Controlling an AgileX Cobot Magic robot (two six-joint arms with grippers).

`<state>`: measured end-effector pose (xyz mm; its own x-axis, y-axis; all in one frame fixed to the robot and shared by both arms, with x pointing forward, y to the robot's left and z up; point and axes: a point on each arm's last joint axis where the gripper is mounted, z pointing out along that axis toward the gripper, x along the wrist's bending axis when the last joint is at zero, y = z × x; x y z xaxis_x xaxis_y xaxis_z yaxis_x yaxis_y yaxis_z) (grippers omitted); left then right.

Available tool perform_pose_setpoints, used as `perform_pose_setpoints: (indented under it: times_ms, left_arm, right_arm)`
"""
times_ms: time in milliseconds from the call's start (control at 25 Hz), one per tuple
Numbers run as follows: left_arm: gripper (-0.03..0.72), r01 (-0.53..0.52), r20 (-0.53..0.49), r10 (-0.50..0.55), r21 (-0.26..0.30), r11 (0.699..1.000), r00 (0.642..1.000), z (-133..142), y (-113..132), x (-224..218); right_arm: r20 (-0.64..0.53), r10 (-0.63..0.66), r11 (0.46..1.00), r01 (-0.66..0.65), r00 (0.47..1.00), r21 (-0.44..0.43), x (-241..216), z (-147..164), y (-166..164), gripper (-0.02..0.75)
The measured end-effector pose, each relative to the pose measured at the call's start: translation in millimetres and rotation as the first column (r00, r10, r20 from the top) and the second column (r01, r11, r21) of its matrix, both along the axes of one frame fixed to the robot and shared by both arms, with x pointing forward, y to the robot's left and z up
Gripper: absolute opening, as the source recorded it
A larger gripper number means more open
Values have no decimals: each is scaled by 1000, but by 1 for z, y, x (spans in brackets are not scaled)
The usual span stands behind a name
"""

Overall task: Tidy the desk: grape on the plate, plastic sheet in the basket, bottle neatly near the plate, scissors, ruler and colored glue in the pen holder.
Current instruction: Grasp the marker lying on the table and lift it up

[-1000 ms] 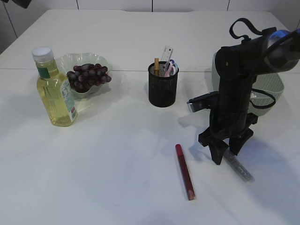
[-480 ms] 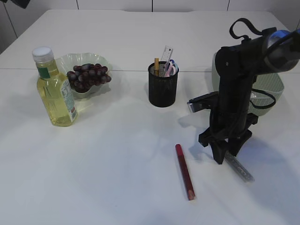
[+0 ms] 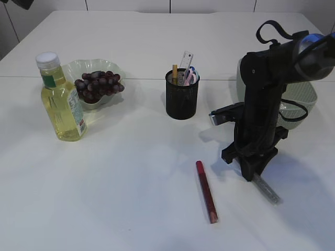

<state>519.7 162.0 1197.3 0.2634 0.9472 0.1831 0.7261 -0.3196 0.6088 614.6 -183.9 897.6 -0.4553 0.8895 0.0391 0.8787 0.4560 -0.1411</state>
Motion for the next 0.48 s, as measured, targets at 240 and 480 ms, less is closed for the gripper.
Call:
perform_pose_setpoints:
  times_ms: [240,480]
  left_arm:
    - [239,-3,-8,3,4,1000,1000,0,0,-1]
    - [239,-4,-10,4,5,1000,1000,-1,1,-1]
  right_arm:
    - [2,-1,1000,1,1000,0,0,0,0,207]
    - [3,-4,1000,4,1000,0,0,0,0,157]
